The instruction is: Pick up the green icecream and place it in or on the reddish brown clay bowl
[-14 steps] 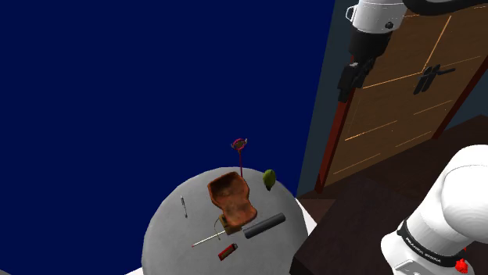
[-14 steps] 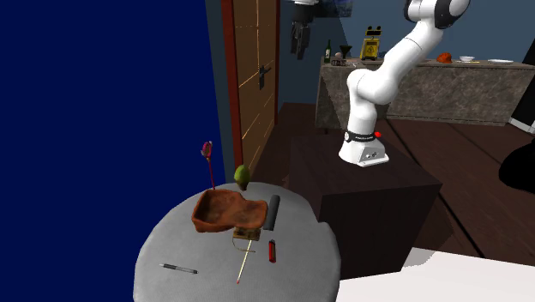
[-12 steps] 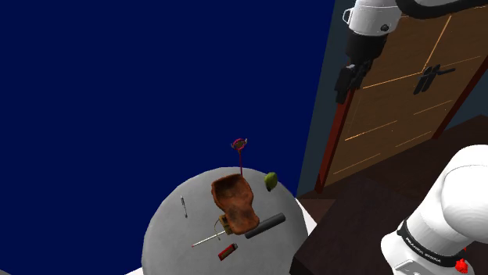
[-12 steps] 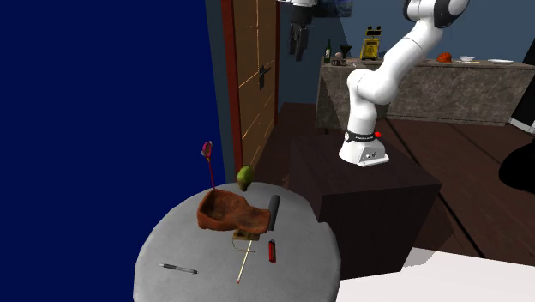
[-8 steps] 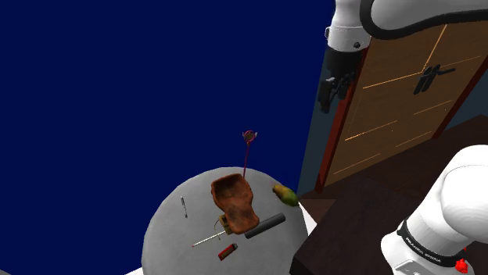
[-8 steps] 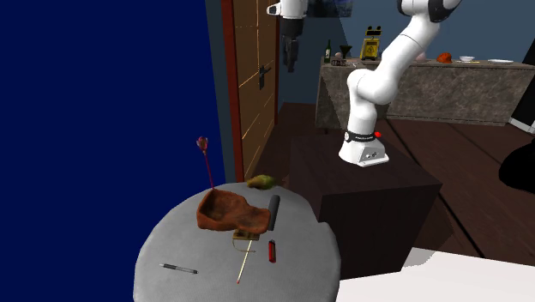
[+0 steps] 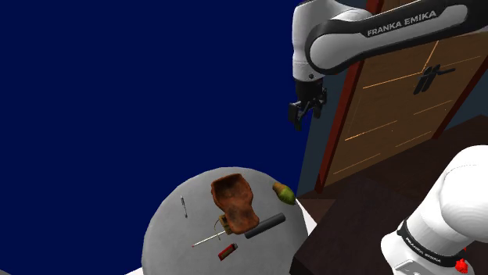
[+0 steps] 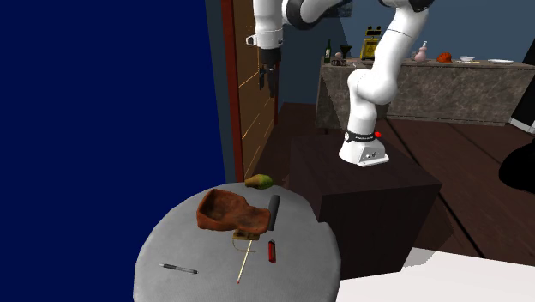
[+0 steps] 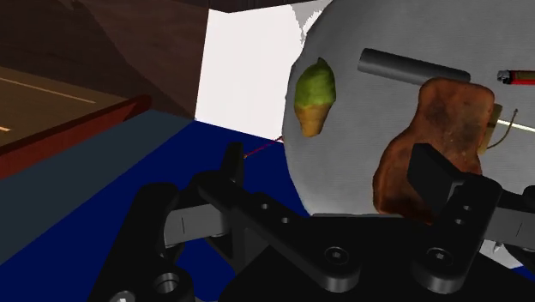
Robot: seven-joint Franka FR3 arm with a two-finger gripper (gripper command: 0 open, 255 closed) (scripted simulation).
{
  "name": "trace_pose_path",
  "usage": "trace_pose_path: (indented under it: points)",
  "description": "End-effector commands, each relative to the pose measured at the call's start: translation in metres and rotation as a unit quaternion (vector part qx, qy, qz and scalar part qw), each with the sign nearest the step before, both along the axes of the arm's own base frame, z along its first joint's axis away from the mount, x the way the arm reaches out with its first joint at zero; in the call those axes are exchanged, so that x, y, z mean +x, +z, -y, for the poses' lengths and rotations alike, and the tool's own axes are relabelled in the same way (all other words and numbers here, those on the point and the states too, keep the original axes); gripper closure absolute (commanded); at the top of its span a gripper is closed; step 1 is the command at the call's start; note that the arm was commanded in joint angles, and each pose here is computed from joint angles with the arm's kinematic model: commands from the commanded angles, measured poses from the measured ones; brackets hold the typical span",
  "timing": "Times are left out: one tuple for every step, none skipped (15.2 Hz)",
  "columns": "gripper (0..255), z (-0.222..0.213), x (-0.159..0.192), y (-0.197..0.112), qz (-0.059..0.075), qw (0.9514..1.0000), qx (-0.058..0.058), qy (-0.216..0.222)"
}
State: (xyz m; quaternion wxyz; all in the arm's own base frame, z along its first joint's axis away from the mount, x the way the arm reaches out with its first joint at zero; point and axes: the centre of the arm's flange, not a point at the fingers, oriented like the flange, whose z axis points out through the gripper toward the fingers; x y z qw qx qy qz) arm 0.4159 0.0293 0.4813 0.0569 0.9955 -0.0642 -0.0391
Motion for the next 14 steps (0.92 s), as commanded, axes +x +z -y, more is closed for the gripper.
trace_pose_path:
  points:
    - [0,-0.005,0.020,-0.023,-0.012,0.9998,0.000,-0.014]
    - [0,-0.006,0.029,-0.035,-0.018,0.9996,0.000,-0.020]
    - [0,-0.007,0.038,-0.046,-0.024,0.9994,0.000,-0.026]
    - [0,-0.009,0.046,-0.058,-0.030,0.9990,0.000,-0.033]
    - [0,-0.010,0.055,-0.069,-0.036,0.9986,0.000,-0.039]
    - [0,-0.010,0.063,-0.081,-0.043,0.9980,0.000,-0.046]
    - [0,-0.011,0.072,-0.093,-0.049,0.9974,0.000,-0.052]
    - [0,-0.012,0.080,-0.105,-0.055,0.9968,0.000,-0.059]
    - [0,-0.013,0.088,-0.117,-0.061,0.9960,0.000,-0.065]
    - [0,-0.013,0.096,-0.129,-0.067,0.9952,0.000,-0.072]
    - [0,-0.014,0.104,-0.142,-0.073,0.9943,0.000,-0.078]
    - [0,-0.014,0.111,-0.154,-0.079,0.9933,0.000,-0.085]
    - [0,-0.014,0.119,-0.166,-0.085,0.9922,0.000,-0.091]
    - [0,-0.014,0.126,-0.179,-0.091,0.9911,0.000,-0.097]
